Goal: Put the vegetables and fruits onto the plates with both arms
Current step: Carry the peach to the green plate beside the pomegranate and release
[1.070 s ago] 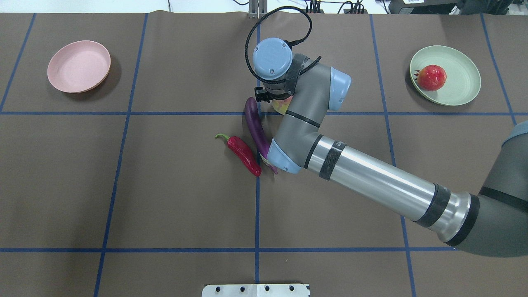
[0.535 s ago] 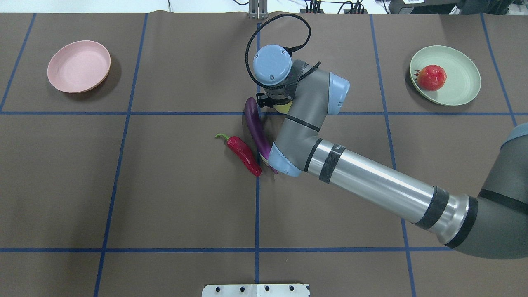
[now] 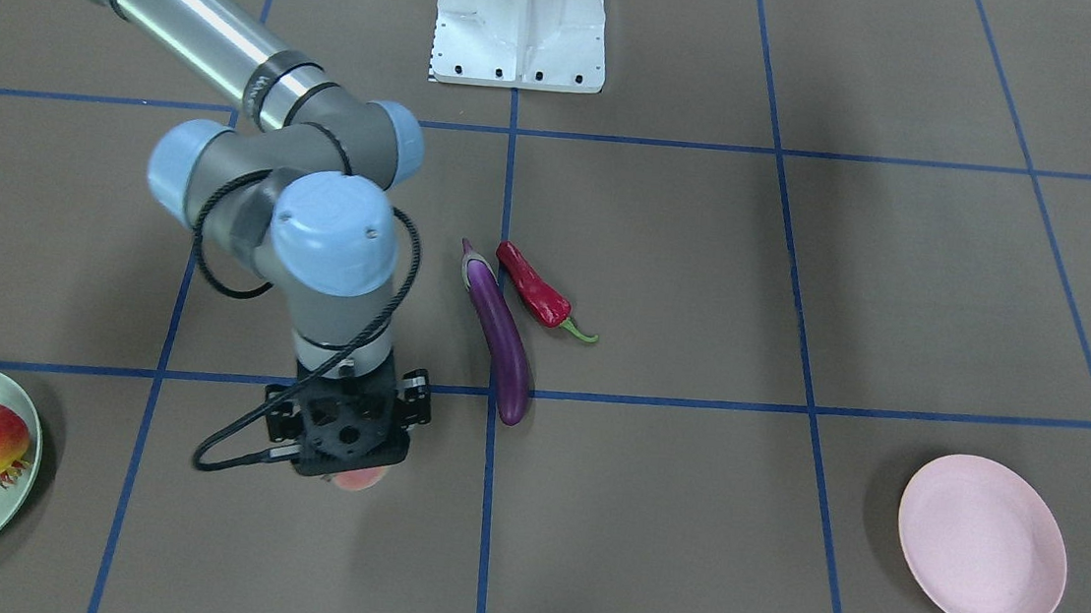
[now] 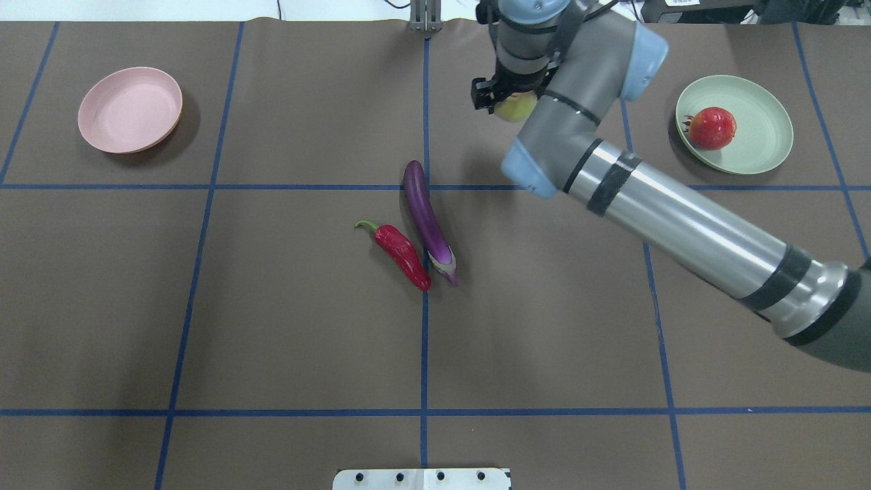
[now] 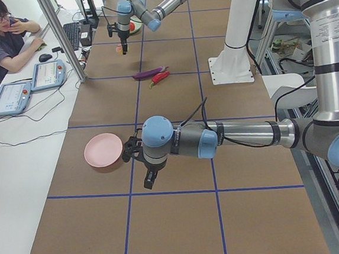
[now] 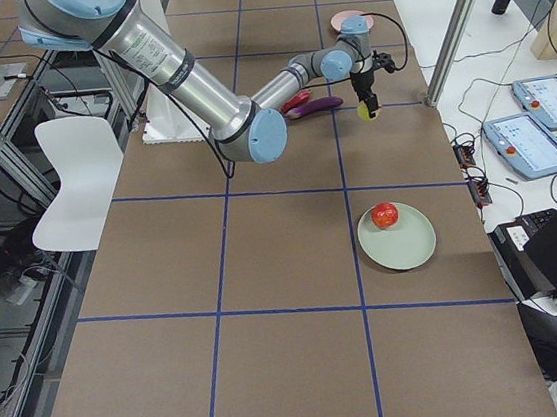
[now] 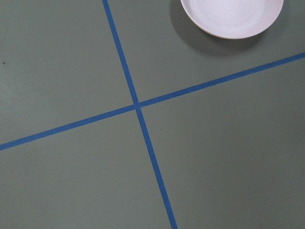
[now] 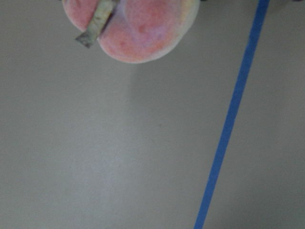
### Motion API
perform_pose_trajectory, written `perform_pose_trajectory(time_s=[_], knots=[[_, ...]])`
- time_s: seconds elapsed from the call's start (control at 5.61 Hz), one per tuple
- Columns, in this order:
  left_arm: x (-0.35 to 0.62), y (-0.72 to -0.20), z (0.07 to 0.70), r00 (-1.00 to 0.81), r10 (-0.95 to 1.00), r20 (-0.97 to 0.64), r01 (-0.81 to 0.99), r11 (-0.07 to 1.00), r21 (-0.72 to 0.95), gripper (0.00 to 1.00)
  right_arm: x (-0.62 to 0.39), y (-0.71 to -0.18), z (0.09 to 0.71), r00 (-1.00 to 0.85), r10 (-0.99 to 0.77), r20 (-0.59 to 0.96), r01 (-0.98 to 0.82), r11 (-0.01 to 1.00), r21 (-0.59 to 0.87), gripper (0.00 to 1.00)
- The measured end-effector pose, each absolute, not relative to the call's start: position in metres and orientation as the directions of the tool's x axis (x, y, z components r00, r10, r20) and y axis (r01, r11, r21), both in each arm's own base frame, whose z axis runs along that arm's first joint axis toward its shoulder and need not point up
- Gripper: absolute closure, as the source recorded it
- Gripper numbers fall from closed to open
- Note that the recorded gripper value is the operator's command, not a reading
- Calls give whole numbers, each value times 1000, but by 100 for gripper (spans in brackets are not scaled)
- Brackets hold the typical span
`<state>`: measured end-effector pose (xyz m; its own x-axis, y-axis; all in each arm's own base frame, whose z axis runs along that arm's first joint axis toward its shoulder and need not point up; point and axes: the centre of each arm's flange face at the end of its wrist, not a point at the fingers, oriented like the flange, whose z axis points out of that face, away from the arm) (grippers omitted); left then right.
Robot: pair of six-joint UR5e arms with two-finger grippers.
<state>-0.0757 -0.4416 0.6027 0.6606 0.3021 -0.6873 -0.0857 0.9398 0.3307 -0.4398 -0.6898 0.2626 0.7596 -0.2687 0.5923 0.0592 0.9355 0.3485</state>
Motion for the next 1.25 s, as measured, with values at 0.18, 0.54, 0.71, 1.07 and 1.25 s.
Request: perform_pose_trajectory(time_s=[0.18,0.54,0.71,1.07,1.25], knots=[[-76,-442,602,660,303,-687,-86,939,332,0,-363,-716,321,707,-359,610,129,912,388,100],[-75,-441,600,658,306,-688,-86,938,336,0,-195,-754,446,634,-485,602,245,865,439,100],[-75,-441,600,654,308,-691,-85,938,337,0,-127,-756,501,590,-511,625,267,854,447,100],[-75,-441,599,651,308,-694,-84,937,338,0,-92,-725,589,598,-524,606,286,846,450,100],[-75,-441,599,651,309,-694,-84,937,338,0,-120,-715,604,642,-496,585,267,859,436,100]])
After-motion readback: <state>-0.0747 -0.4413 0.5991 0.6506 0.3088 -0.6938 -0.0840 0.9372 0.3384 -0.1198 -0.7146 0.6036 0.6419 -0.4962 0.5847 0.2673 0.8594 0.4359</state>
